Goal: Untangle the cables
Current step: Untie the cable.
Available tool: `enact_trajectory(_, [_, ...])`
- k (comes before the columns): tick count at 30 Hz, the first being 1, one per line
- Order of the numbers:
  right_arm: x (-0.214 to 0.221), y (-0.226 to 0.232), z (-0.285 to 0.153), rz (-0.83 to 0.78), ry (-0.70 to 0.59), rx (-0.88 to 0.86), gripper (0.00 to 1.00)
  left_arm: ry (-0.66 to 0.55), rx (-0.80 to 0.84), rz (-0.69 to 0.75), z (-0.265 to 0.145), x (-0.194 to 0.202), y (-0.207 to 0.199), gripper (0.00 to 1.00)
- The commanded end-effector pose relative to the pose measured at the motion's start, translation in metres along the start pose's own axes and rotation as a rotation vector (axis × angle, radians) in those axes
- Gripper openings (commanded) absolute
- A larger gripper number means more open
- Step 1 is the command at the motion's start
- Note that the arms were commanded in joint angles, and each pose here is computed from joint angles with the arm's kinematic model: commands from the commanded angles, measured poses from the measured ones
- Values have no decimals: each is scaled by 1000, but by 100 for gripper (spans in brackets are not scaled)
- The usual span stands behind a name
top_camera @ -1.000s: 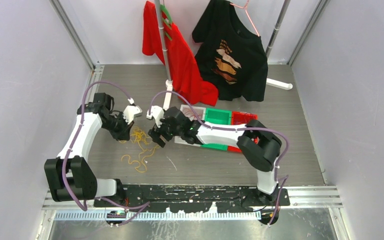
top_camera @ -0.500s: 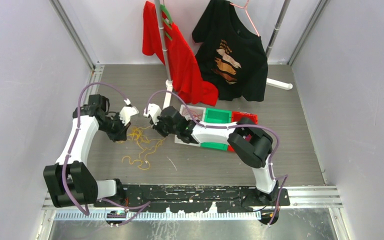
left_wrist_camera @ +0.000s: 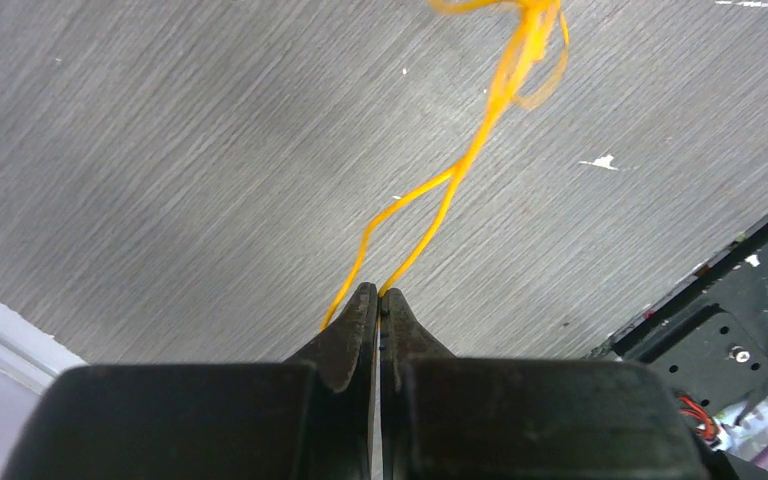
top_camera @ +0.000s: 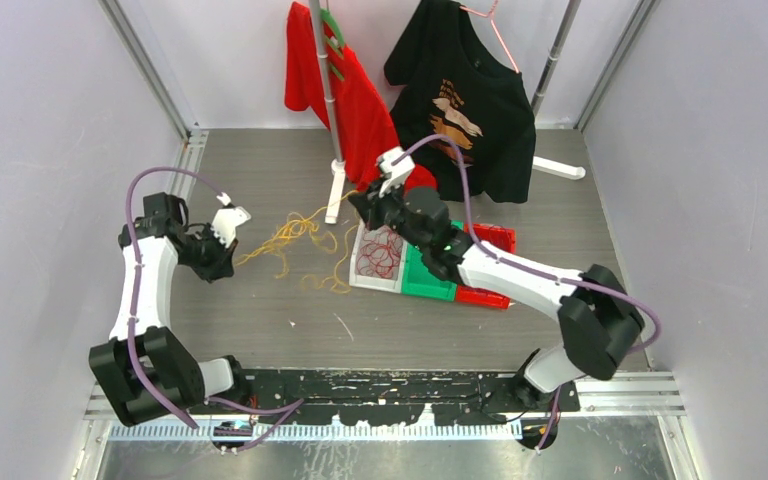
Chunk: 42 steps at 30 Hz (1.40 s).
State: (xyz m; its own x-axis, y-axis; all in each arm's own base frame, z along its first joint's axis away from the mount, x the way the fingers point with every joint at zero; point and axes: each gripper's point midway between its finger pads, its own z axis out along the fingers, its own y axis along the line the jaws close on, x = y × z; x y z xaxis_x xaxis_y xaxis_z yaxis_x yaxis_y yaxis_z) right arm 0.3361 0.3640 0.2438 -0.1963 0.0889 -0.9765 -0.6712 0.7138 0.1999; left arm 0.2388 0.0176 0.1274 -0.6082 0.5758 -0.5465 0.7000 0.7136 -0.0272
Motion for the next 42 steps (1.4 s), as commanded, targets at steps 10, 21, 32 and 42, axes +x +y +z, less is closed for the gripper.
enact_trajectory(10, [-211,-2,-63,172,-423,-27,1,147,-175,84,29,73,32,0])
enact_trajectory(21, [-302,13,-93,211,-569,-82,1,240,-182,21,52,133,39,0])
enact_trajectory(32, [-379,6,-134,202,-717,-52,1,291,-183,-50,49,182,48,0])
enact_trajectory(42, [-431,-11,-184,120,-806,88,1,256,-165,-77,53,185,46,0])
